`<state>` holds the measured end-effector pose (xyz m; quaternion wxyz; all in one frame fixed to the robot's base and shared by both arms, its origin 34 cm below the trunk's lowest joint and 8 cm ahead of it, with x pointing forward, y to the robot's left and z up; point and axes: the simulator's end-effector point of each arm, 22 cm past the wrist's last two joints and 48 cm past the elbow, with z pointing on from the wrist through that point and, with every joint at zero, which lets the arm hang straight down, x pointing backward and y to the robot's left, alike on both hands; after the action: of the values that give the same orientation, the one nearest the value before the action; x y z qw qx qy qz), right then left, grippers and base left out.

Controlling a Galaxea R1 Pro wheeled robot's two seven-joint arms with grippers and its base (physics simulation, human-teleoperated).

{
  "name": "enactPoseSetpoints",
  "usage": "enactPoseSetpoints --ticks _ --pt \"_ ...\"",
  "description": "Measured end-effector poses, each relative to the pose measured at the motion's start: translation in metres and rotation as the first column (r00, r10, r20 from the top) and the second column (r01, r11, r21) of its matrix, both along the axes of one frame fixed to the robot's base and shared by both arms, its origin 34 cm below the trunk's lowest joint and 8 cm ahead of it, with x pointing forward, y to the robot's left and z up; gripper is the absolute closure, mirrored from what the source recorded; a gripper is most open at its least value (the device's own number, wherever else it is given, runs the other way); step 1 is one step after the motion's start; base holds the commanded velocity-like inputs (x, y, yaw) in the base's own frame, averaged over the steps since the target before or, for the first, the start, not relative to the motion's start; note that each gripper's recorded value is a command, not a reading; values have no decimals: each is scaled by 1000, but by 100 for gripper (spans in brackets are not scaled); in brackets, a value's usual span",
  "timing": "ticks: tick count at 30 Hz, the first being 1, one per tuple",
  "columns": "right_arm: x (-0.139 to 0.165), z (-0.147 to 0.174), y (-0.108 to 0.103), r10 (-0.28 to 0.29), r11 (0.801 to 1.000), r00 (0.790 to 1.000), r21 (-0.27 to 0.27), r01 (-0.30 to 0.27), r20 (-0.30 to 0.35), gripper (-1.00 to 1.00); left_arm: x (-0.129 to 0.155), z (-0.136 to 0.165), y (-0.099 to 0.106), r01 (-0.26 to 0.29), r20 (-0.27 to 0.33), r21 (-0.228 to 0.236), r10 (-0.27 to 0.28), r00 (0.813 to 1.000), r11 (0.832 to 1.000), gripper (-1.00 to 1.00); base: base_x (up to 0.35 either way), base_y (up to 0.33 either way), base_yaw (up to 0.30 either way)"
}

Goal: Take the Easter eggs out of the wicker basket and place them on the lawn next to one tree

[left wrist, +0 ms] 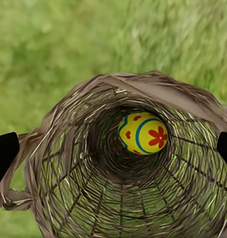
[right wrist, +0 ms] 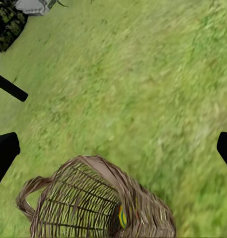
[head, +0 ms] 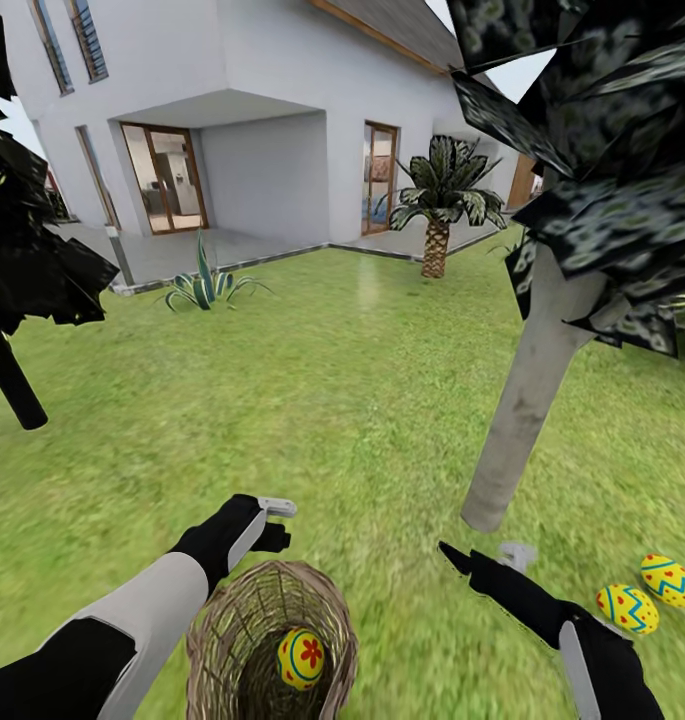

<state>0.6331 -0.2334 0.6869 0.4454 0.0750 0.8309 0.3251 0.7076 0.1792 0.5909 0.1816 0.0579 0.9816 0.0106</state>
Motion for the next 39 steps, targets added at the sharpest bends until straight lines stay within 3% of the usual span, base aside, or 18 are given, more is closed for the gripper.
enactPoseSetpoints --ticks 4,8,28,39 --pt "-3 17 -6 -24 998 998 52 21 61 -100 -1 -7 0 0 0 1 0 1000 1000 -100 0 0 0" --pt "-5 18 -7 -30 998 996 66 25 80 -100 -2 -15 0 0 0 1 0 1000 1000 -100 0 0 0" --pt "-12 -23 -9 -33 997 997 69 28 74 -100 -8 -54 -2 4 -6 1 -4 1000 1000 -100 0 0 0" --pt "-16 -48 -9 -38 997 997 68 33 66 -100 -26 -81 1 8 -75 9 -7 997 1000 -100 0 0 0"
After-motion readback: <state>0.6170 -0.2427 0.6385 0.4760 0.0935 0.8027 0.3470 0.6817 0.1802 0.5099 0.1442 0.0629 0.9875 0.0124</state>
